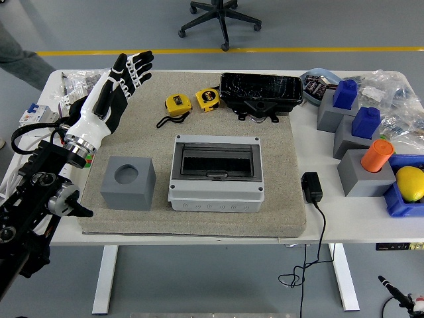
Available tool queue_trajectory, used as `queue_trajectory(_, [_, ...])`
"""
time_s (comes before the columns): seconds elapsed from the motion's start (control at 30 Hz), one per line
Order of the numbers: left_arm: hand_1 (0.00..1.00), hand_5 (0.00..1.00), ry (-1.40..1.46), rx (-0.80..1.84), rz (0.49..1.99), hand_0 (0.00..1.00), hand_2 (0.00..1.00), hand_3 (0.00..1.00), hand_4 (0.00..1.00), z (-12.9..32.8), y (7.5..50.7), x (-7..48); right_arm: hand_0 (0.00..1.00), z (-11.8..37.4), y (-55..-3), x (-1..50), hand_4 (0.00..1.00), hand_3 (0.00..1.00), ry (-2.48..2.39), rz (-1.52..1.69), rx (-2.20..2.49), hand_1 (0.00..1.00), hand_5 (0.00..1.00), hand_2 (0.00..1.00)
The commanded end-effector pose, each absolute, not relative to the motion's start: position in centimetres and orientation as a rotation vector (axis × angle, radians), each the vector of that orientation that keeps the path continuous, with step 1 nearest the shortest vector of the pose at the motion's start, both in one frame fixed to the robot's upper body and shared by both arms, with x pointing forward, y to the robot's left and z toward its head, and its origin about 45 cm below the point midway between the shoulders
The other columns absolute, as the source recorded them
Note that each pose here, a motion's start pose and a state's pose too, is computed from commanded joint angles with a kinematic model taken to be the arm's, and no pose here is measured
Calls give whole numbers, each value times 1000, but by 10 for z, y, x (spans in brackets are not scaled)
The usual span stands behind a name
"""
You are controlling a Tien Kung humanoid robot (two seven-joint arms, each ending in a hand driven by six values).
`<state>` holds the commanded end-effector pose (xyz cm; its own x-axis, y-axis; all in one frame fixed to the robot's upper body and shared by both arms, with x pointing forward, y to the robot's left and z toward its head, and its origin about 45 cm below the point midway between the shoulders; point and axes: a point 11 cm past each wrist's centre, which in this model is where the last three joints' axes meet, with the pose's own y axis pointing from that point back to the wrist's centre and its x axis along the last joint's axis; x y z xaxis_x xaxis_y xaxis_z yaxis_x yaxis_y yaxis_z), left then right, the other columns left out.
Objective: Fetch the battery,place it into the box,close the lid of the box
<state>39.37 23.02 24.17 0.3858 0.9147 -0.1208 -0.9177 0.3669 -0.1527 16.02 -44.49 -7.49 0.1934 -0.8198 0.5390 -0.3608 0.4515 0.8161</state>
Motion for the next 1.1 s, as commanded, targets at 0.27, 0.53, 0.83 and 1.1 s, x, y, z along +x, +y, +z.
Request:
queue_trajectory(0.27, [998,998,216,-409,1212,993,983,966,998,241,245,396,942,-77,-444,156,998,825,-1403,-454,1127,915,998,838])
queue_trajectory(0.53, [998,998,135,-322,1385,998,995,966,998,238,287,402,943,-76,-443,159,998,824,-1410,-452,1132,915,998,838])
queue_trajectory(0.83, [994,998,-161,-6,1578,977,956,919,998,245,354,397,944,-75,-445,160,998,824,-1414,-452,1130,915,998,838])
queue_trajectory(1.1, [970,998,-403,264,1621,960,939,903,998,247,377,377,944,-75,-446,159,998,824,-1410,-448,1127,915,998,838])
